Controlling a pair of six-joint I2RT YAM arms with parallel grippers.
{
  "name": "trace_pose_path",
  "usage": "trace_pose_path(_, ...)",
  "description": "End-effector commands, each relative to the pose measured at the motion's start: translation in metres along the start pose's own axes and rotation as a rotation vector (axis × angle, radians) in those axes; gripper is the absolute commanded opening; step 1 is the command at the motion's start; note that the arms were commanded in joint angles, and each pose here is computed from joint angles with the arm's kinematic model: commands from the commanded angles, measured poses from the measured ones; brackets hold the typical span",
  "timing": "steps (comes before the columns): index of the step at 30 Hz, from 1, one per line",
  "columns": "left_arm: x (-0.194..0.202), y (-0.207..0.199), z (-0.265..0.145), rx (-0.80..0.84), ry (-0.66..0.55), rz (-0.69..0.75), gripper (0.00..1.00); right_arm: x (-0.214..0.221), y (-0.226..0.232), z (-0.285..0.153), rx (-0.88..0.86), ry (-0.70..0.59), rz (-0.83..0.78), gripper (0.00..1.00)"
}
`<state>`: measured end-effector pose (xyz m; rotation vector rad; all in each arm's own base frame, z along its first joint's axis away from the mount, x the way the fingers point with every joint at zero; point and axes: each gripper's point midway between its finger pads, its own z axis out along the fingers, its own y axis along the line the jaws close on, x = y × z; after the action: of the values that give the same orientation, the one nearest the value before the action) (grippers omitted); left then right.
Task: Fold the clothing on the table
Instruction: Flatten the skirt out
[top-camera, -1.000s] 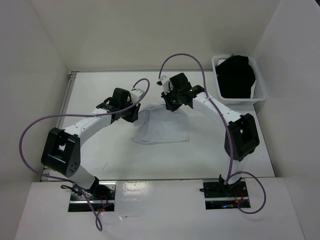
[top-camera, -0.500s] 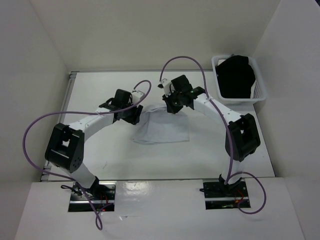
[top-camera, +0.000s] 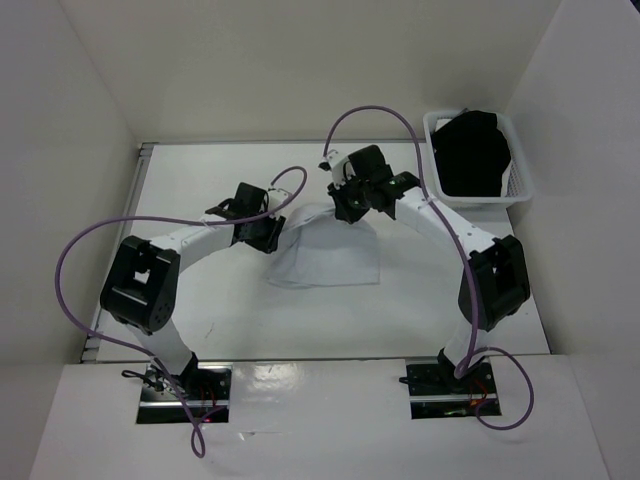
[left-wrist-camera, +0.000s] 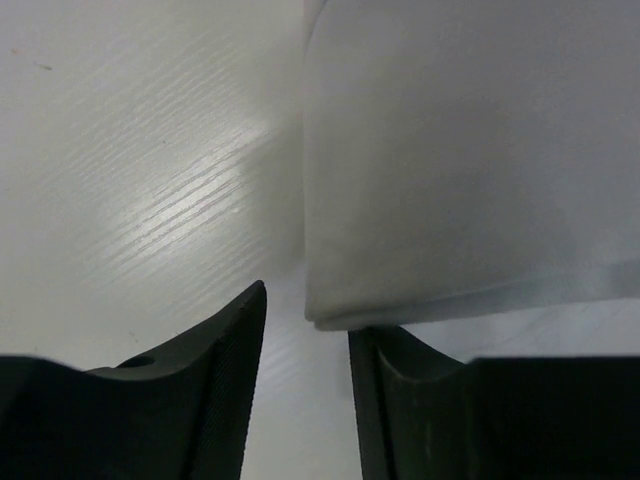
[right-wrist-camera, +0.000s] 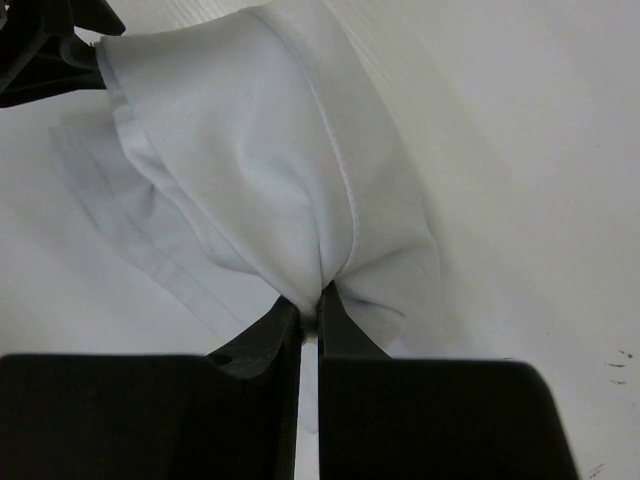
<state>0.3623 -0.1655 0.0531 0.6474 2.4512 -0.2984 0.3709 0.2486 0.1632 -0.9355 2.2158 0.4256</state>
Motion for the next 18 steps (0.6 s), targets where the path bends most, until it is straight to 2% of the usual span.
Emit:
trace_pose_path(1,-0.006,-0.007,-0.001,0.033,-0.016,0.011,0.44,-0.018,-0.001,-0.018,0.000,-0.076,-0.019,0.00)
trace_pose_path(6,-0.004,-0.012,0.002,0.064,-0.010,0.009,0.15,-0.014,0.001,-0.016,-0.011,-0.069,-0.017,0.00)
trace_pose_path(7,-0.004,-0.014,0.002,0.076,-0.011,0.009,0.06,-0.014,0.001,-0.016,-0.011,-0.069,-0.017,0.00)
trace_pose_path(8,-0.004,-0.014,0.002,0.076,-0.011,0.018,0.01,-0.017,0.002,-0.019,-0.009,-0.078,-0.019,0.00)
trace_pose_path(13,-0.020,-0.017,-0.014,0.094,-0.039,0.033,0.00,-0.019,-0.004,-0.029,0.014,-0.083,-0.025,0.00)
trace_pose_path(18,-0.072,0.000,-0.092,-0.008,-0.238,0.060,0.00,-0.045,-0.014,-0.086,0.121,-0.187,-0.063,0.00)
